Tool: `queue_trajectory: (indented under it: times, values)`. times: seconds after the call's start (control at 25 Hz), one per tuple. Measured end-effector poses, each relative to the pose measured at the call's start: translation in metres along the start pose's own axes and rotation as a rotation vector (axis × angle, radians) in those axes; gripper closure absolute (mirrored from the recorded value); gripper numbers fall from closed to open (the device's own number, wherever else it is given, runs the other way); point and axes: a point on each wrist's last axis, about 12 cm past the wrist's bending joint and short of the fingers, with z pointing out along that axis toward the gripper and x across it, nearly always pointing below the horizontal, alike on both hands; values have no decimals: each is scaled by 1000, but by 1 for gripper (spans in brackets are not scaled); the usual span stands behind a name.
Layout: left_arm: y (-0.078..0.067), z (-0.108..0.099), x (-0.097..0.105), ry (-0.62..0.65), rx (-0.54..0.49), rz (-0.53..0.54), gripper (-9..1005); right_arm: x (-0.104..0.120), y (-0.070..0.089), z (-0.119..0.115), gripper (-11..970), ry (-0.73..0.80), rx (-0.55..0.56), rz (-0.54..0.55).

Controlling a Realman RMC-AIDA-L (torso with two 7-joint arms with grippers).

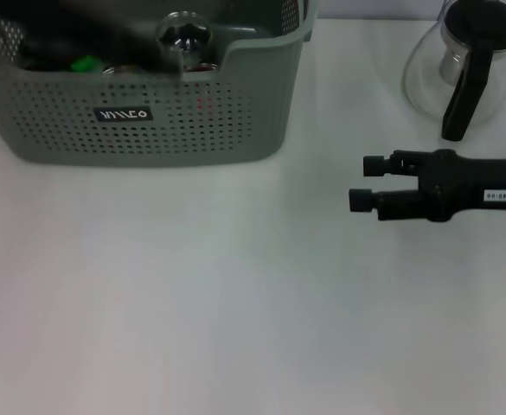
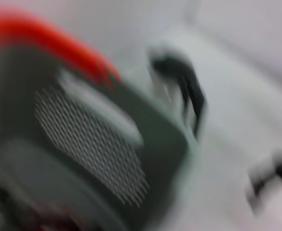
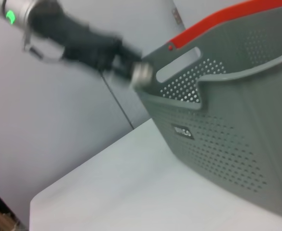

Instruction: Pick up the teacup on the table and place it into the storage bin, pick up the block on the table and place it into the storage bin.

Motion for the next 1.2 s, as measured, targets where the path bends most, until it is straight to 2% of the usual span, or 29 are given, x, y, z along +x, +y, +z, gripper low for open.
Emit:
queue_trajectory:
  times: [0.12,0.24,0.32,0.44,0.64,0.88,1.04,1.2]
  values:
    - [28,-30,0,-205,-68,-60,571,1,2,0,63,6,-16,-9]
    - [52,-34,4,-291,-141,-120,571,2,3,0,63,10,-23,-14]
    - [65,-26,6,-291,-169,-155,571,2,3,1,63,10,-26,-16]
    - [81,-1,13,-274,-211,-212,571,1,4,1,63,9,-29,-24]
    - [90,13,19,-281,-244,-248,570,-2,3,1,63,3,-31,-36]
    - [88,13,23,-287,-215,-233,335,-4,4,1,63,0,-36,-43]
    - [67,10,26,-328,-35,-137,185,-5,3,0,63,-4,-35,-43]
    - [43,9,34,-363,158,37,79,-7,2,-4,63,-3,-28,-46]
